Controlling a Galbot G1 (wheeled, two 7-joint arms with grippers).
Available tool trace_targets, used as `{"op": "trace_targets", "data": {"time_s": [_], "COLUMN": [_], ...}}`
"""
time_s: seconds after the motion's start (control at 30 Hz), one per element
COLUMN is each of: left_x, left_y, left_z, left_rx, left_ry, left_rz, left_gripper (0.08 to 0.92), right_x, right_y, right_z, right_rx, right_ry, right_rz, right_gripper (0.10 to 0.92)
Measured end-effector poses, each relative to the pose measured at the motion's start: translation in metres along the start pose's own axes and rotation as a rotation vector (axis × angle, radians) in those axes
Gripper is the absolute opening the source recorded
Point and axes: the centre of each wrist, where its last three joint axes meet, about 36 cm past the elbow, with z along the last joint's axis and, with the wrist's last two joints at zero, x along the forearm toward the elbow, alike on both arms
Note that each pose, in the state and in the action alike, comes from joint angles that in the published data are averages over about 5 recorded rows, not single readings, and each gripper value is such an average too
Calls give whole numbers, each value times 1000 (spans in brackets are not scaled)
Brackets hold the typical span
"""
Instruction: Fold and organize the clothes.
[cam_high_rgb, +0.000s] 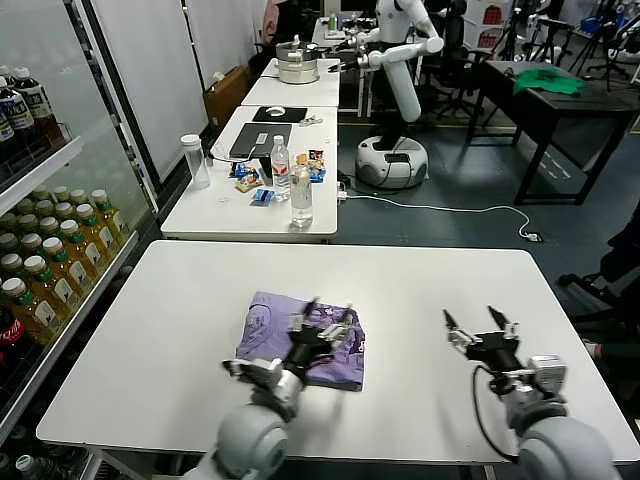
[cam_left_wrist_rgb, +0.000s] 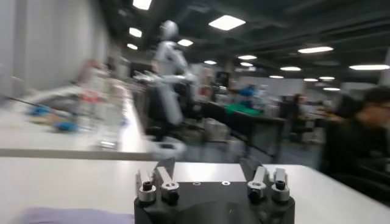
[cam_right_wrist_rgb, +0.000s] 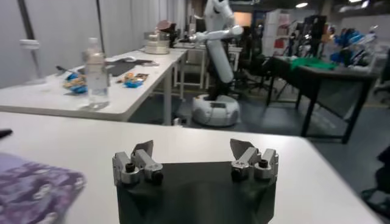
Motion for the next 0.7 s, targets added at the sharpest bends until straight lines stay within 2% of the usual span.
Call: {"op": "trace_targets", "data": {"time_s": [0.13, 0.33, 0.5, 0.7], "left_x": [20, 48, 65, 77], "left_y": [32, 64, 76, 83], "left_z": [-3, -5, -4, -5], "left_rx": [-33, -62, -79, -97], "left_ry": [-42, -84, -96, -106], "left_rz": [-116, -246, -304, -341], "left_gripper": [816, 823, 823, 823], "right_x": [-22, -54, -78, -104], "right_y": [32, 78, 113, 146], "right_z": [17, 40, 51, 53], "right_rx": [-41, -99, -140, -196], "right_ry": [36, 96, 128, 158], "right_rz": [-36, -80, -103, -119], "right_gripper": [823, 823, 823, 823]}}
